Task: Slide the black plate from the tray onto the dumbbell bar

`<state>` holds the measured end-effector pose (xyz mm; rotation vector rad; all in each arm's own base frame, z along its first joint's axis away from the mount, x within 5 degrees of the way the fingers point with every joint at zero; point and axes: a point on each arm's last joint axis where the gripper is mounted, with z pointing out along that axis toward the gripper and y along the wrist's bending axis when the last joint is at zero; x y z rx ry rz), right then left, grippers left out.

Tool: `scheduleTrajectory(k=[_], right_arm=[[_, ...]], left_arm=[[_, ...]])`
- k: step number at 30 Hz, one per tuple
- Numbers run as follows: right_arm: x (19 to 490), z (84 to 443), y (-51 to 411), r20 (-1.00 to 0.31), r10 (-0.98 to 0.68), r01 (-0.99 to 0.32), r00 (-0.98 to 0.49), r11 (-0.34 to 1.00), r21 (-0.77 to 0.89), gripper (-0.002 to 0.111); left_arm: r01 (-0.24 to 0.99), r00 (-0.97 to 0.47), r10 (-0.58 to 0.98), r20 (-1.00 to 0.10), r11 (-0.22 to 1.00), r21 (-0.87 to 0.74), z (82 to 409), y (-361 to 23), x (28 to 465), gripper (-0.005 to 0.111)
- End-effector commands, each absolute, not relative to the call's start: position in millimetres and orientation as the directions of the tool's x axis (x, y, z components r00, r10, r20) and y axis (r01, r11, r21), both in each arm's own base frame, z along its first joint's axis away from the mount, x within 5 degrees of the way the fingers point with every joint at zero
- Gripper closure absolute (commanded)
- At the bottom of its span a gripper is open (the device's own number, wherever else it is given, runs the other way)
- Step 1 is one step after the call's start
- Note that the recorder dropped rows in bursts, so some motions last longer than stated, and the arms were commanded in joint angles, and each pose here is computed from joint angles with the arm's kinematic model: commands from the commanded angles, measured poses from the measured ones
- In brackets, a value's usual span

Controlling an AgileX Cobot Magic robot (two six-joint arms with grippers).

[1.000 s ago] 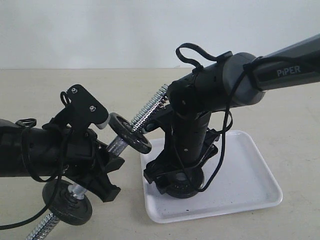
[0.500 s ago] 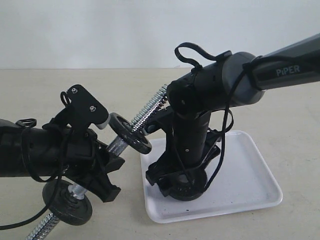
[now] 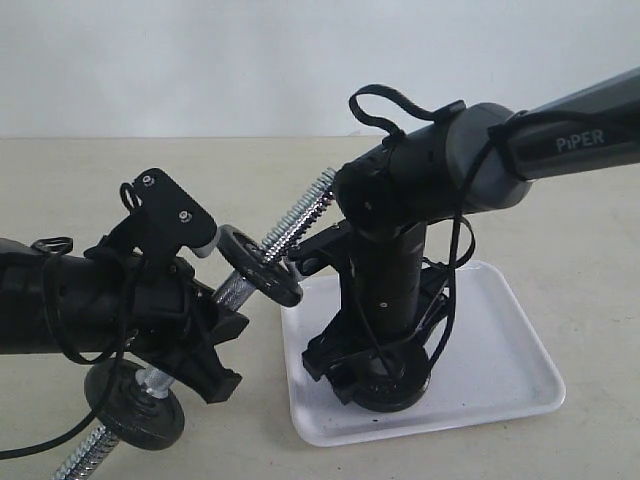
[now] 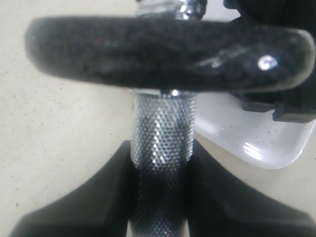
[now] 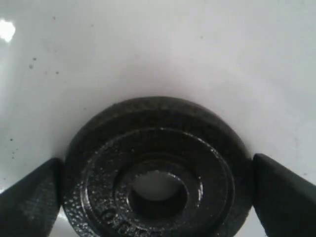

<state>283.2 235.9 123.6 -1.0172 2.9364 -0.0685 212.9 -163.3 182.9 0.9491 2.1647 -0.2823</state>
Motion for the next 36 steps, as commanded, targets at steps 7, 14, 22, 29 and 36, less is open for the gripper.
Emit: scheduleTrajectory(k=[7, 14, 22, 29, 36], right_arm=[[281, 173, 226, -0.159, -0.672, -0.661, -0.723, 0.740, -0.126, 0.108], [273, 209, 218, -0.217, -0.666, -0.653, -0.713, 0.744, -0.138, 0.108], [274, 237, 195, -0.233, -0.634, -0.613, -0.738, 0.773, -0.162, 0.108], [284, 255, 161, -0.265, -0.572, -0.554, -0.776, 0.819, -0.147, 0.108], [290, 268, 143, -0.341, -0.510, -0.553, -0.790, 0.833, 0.036, 0.108]], left_arm=[[0.695, -0.436, 0.493, -0.753, 0.716, 0.065, 199, -171, 221, 0.102], [0.717, -0.431, 0.488, -0.759, 0.696, 0.040, 198, -174, 219, 0.102], [0.705, -0.429, 0.490, -0.759, 0.707, 0.058, 200, -171, 220, 0.102], [0.705, -0.421, 0.494, -0.761, 0.706, 0.069, 202, -170, 220, 0.102], [0.723, -0.411, 0.496, -0.765, 0.689, 0.058, 202, -172, 218, 0.102]])
